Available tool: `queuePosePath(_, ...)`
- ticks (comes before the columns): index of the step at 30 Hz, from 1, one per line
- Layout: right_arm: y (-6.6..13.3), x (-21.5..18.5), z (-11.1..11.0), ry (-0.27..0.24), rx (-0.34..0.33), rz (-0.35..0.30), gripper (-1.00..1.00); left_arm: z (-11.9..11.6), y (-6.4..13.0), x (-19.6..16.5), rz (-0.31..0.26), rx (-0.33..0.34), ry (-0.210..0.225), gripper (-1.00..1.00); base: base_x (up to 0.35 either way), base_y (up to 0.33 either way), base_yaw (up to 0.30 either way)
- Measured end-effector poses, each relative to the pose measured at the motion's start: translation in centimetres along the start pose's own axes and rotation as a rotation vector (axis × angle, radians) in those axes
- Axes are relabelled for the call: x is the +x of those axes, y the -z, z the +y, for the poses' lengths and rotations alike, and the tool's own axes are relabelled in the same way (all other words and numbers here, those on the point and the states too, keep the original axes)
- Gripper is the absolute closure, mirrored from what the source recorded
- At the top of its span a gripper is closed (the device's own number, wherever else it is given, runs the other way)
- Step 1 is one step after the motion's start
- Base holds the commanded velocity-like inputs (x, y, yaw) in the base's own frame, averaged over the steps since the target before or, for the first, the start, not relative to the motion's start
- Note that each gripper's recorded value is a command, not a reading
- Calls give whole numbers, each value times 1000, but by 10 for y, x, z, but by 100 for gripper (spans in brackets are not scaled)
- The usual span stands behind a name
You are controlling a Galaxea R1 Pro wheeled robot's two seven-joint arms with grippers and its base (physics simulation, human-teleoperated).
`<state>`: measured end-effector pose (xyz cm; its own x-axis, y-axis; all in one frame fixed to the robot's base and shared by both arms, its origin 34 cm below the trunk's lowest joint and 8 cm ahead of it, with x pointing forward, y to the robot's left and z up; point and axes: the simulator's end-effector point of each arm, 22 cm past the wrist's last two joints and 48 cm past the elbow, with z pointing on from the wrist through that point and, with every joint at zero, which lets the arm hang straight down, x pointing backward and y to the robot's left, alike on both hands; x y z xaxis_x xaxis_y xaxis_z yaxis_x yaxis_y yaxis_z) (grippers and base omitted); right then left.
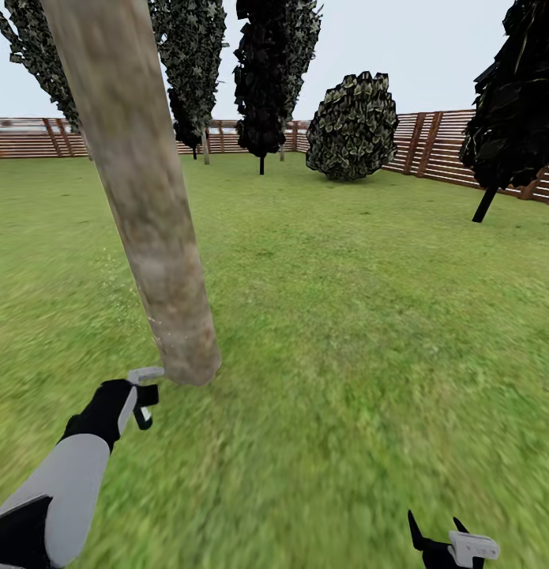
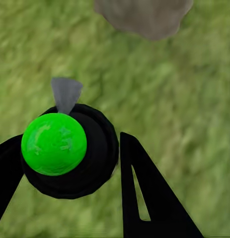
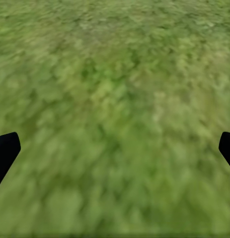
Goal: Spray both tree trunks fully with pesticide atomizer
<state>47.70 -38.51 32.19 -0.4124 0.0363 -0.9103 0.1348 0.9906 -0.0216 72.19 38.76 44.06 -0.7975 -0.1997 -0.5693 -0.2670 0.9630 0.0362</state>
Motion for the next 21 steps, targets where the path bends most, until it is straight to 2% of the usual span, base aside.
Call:
queuePosePath(1, 0, 0, 0, 0, 0, 0, -100, -1, 0, 1, 2, -1, -13, 100, 0, 0, 0)
queuePosePath(2, 0, 0, -1, 1, 1, -1, -100, -8, -1, 4, 5, -6, -71, 100, 0, 0, 0)
queuePosePath(3, 0, 0, -1, 1, 1, -1, -100, -13, -1, 5, 6, -9, -110, 100, 0, 0, 0)
queuePosePath(5, 0, 0, -1, 2, 1, -2, -100, -19, -1, 7, 6, -9, -148, 100, 59, 0, 0)
queuePosePath(7, 0, 0, -1, 2, 1, -2, -100, -27, -1, 10, 10, 0, -160, 100, 266, 0, 0)
queuePosePath(10, 0, 0, -1, 2, 1, -2, -100, -57, 1, 18, 18, 39, -167, 100, 289, 0, 0)
queuePosePath(13, 0, 0, -1, 2, 0, -2, -100, -66, 2, 22, 28, 49, -172, 100, 61, 0, 0)
queuePosePath(18, 0, 0, -1, 3, 0, -2, -100, -51, 1, 18, 30, 24, -176, 100, 5, 0, 0)
queuePosePath(21, 0, 0, -1, 3, -1, -2, -100, -15, -1, 12, 28, -26, -173, 100, 0, 0, 0)
